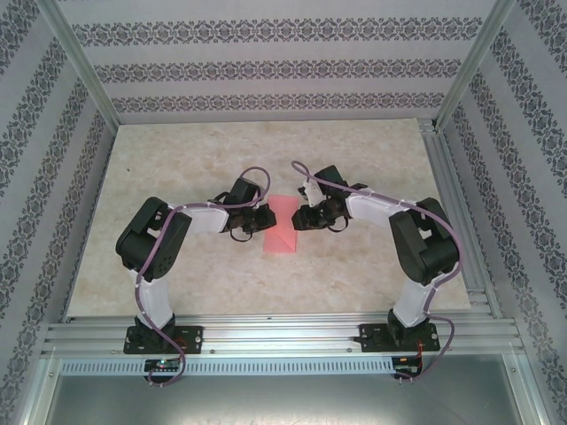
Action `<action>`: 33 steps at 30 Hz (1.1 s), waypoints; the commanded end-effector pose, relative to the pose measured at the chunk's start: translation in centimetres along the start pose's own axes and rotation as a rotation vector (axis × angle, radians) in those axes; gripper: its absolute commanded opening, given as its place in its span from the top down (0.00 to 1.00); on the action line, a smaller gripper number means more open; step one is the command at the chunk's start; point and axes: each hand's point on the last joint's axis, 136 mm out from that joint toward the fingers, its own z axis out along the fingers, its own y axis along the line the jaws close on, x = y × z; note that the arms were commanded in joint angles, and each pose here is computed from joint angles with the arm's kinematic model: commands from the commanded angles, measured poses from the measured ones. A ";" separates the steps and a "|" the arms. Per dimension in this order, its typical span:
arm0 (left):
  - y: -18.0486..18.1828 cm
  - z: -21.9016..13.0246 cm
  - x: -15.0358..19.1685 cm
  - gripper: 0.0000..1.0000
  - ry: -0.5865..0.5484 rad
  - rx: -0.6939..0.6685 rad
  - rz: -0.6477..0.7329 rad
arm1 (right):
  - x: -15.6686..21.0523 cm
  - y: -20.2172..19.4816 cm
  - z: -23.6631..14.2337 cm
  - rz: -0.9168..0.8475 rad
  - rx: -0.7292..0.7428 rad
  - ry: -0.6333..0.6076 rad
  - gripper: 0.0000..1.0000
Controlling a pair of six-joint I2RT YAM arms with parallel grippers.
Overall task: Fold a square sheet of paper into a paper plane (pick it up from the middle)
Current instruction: Fold the triangle a second time at the center of the table.
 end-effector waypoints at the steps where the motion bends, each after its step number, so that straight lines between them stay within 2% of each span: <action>1: 1.8 0.9 1.4 0.86 0.043 -0.043 -0.017 | 0.0 1.7 -0.7 0.040 -0.055 -0.084 0.72; 7: 1.8 0.9 1.5 0.86 0.047 -0.044 -0.013 | 0.7 5.6 1.3 0.084 -0.221 -0.098 0.87; 13: 1.6 0.8 1.4 0.86 0.049 -0.042 -0.007 | 1.9 4.7 4.5 0.176 -0.234 -0.064 0.94; 21: 1.8 0.8 1.4 0.86 0.054 -0.053 0.001 | 6.6 0.8 6.4 0.249 -0.141 0.043 0.94; 26: 1.6 0.8 1.2 0.86 0.052 -0.053 0.006 | 8.9 0.9 6.0 0.264 -0.151 0.087 0.92; 33: 1.5 0.8 1.1 0.86 0.052 -0.053 0.009 | 9.9 1.2 4.3 0.252 -0.121 0.093 0.91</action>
